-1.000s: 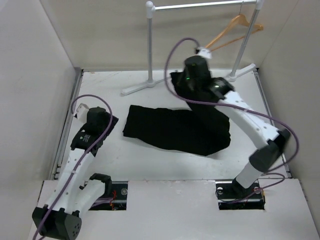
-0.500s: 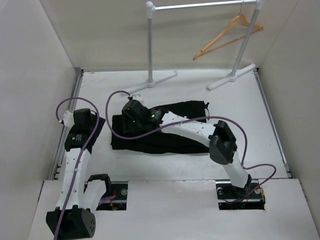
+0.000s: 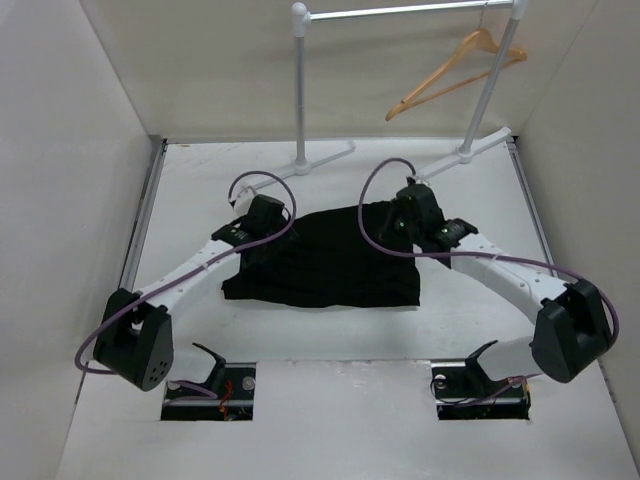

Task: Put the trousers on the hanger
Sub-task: Fold the trousers at the center of the board.

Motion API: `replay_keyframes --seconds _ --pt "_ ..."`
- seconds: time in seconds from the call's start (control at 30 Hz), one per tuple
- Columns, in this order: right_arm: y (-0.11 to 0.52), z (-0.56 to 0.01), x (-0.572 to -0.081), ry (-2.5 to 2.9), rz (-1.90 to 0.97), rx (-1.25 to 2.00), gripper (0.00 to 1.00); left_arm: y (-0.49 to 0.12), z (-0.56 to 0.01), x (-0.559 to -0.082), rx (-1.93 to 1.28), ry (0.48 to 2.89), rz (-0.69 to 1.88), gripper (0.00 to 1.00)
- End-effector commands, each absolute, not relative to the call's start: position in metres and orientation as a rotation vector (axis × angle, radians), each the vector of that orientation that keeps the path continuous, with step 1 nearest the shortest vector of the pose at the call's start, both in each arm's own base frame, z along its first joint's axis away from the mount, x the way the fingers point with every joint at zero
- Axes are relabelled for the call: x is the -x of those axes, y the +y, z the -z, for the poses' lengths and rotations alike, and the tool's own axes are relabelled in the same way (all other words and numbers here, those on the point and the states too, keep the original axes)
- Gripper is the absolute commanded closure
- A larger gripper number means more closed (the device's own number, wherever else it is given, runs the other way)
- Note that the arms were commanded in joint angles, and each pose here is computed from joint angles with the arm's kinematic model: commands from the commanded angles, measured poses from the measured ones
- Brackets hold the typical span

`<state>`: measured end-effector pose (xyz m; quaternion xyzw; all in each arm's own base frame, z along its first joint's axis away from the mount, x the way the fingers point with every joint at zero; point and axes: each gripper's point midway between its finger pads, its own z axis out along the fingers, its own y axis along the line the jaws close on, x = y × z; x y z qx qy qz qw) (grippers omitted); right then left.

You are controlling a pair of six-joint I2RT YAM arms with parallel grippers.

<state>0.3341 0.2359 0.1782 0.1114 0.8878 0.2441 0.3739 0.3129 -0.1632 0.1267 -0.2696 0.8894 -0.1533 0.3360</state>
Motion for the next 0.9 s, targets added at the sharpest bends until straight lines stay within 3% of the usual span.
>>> replay_keyframes --seconds 0.0,0.2,0.43,0.63,0.77,0.87 --pt "0.215 -0.148 -0.327 2.296 -0.682 -0.332 0.83 -0.149 -0.109 -0.319 0.767 2.284 0.342 0.44" --pt "0.181 -0.106 -0.299 2.351 -0.658 -0.465 0.84 -0.091 -0.040 -0.286 0.913 2.378 0.157 0.44" --pt "0.166 -0.036 -0.249 2.502 -0.582 -0.551 0.84 -0.069 -0.021 -0.269 0.993 2.400 0.109 0.44" --pt "0.165 -0.041 -0.228 2.514 -0.557 -0.508 0.79 -0.071 -0.055 -0.279 1.000 2.343 0.197 0.43" --pt "0.160 -0.079 -0.230 2.454 -0.555 -0.452 0.61 -0.086 -0.095 -0.291 0.938 2.299 0.260 0.43" --pt "0.167 -0.105 -0.235 2.417 -0.603 -0.410 0.60 -0.106 -0.120 -0.296 0.860 2.284 0.302 0.43"
